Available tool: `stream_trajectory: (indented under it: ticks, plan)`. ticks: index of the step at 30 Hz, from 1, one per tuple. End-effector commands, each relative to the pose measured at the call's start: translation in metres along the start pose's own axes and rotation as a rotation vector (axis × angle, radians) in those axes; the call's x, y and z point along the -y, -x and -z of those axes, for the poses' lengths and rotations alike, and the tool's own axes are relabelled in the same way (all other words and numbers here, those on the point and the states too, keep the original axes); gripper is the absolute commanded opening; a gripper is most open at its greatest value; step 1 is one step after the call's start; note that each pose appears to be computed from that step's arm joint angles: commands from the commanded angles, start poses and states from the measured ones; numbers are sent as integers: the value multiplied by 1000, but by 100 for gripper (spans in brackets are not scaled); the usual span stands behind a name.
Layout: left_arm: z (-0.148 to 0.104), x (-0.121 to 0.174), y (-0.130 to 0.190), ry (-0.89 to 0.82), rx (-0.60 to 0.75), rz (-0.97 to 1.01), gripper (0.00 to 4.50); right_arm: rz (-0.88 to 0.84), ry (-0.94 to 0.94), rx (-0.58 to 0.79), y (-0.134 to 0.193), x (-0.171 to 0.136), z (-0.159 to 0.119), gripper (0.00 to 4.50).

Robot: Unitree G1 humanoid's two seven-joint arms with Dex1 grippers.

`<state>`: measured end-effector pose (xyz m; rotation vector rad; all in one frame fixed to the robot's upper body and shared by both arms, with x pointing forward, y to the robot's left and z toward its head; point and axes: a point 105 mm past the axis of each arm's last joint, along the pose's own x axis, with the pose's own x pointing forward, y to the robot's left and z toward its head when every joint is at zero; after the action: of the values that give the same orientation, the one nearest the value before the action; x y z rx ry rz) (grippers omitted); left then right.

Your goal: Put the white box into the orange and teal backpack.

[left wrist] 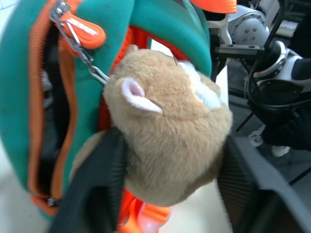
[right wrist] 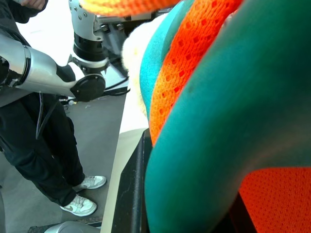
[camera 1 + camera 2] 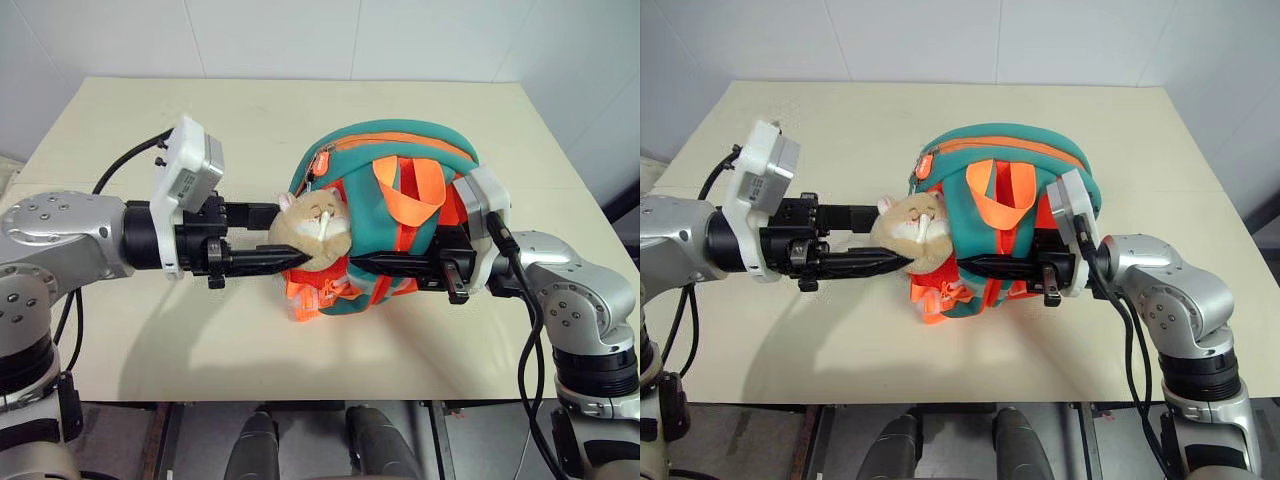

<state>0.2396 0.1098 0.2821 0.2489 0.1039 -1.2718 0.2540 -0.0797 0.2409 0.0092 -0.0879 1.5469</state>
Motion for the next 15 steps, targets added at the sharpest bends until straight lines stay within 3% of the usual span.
stream_trajectory:
  ticks: [1, 4, 7, 15]
  plan:
    - [-12, -7, 9, -63, 4, -44, 139, -7, 48, 33, 0, -4, -10, 2]
    - [-17, -13, 18, -80, -9, -74, 73, -1, 47, 36, 1, -4, -9, 2]
    - [-24, -19, 30, -96, -20, -102, 35, 6, 49, 45, 2, -5, -11, 2]
    - [-13, -32, 58, -63, -133, -122, 28, 16, 40, 53, 5, -6, -9, 2]
